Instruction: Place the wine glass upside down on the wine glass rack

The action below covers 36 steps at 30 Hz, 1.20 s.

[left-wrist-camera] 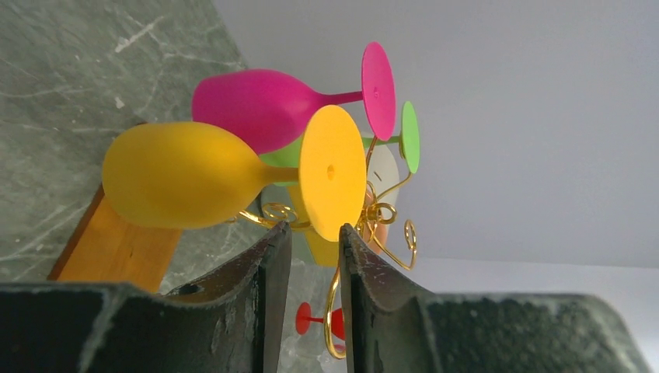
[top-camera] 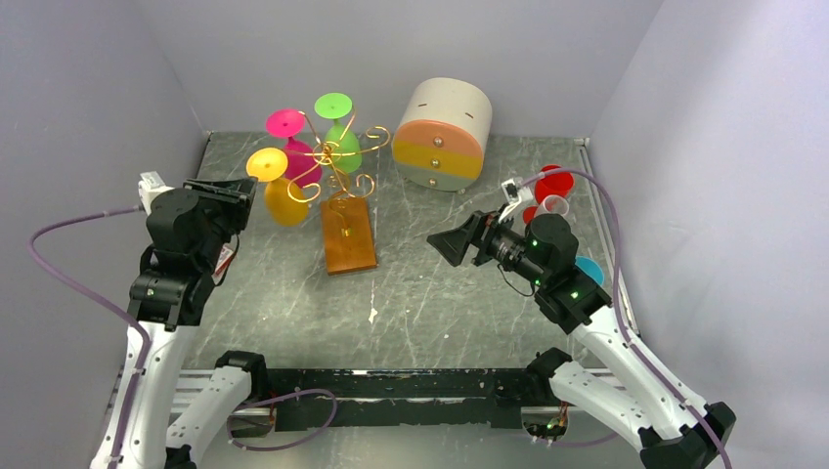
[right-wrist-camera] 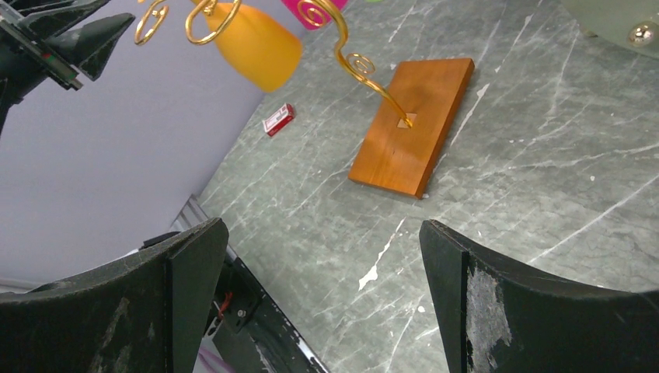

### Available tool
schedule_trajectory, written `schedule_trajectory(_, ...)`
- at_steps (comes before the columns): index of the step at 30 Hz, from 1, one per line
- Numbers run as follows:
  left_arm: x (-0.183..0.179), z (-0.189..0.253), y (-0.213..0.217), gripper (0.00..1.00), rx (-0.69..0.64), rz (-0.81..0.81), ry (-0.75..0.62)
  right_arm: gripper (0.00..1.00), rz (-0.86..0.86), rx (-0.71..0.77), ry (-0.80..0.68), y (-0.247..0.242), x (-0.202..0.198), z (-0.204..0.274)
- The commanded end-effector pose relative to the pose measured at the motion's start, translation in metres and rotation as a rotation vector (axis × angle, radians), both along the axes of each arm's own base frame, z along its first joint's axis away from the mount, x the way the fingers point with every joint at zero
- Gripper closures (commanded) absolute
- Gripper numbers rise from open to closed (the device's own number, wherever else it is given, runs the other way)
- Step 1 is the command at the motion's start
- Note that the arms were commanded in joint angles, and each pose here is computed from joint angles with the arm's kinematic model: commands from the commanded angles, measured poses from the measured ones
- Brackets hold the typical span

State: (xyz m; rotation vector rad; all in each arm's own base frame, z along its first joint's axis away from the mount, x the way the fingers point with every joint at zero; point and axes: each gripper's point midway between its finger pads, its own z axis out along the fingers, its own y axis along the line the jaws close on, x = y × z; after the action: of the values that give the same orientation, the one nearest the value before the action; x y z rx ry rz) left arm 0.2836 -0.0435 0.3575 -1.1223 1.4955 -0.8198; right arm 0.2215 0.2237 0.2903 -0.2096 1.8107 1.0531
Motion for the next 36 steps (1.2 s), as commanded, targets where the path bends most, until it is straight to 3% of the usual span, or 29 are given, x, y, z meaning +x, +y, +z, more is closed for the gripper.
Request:
schedule_trajectory(1, -0.01, 0.0, 0.018, 0.67, 0.077, 0.066, 0.009, 0.0, -0.018, -0.015, -0.01, -0.001, 0.005, -0.002)
schedule_trajectory(5, -0.019, 0.002, 0.025, 0.64, 0.147, 0.078, 0.021, 0.0, -0.034, -0.038, 0.001, -0.004, 0.007, -0.007)
schedule_trajectory(9, -0.028, 0.0, 0.032, 0.52, 0.25, 0.079, 0.015, 0.0, -0.065, -0.064, 0.015, -0.009, 0.01, -0.012)
schedule_trajectory(14, -0.042, -0.001, 0.025, 0.11, 0.437, -0.027, -0.047, 0.0, -0.242, -0.114, 0.129, -0.031, 0.026, -0.022)
schedule_trajectory(16, -0.048, -0.003, 0.02, 0.0, 0.501, -0.079, -0.064, 0.0, -0.35, -0.135, 0.203, -0.045, 0.033, -0.027)
schedule_trajectory(24, -0.065, -0.015, -0.038, 0.0, 0.638, -0.443, -0.258, 0.0, -0.883, -0.258, 0.44, -0.13, 0.032, -0.044)
schedule_trajectory(28, -0.074, -0.025, -0.047, 0.02, 0.67, -0.494, -0.339, 0.01, -1.09, -0.313, 0.474, -0.169, 0.018, -0.039)
schedule_trajectory(36, -0.085, -0.045, -0.055, 0.05, 0.778, -0.531, -0.478, 0.23, -1.344, -0.481, 0.437, -0.221, 0.001, -0.043)
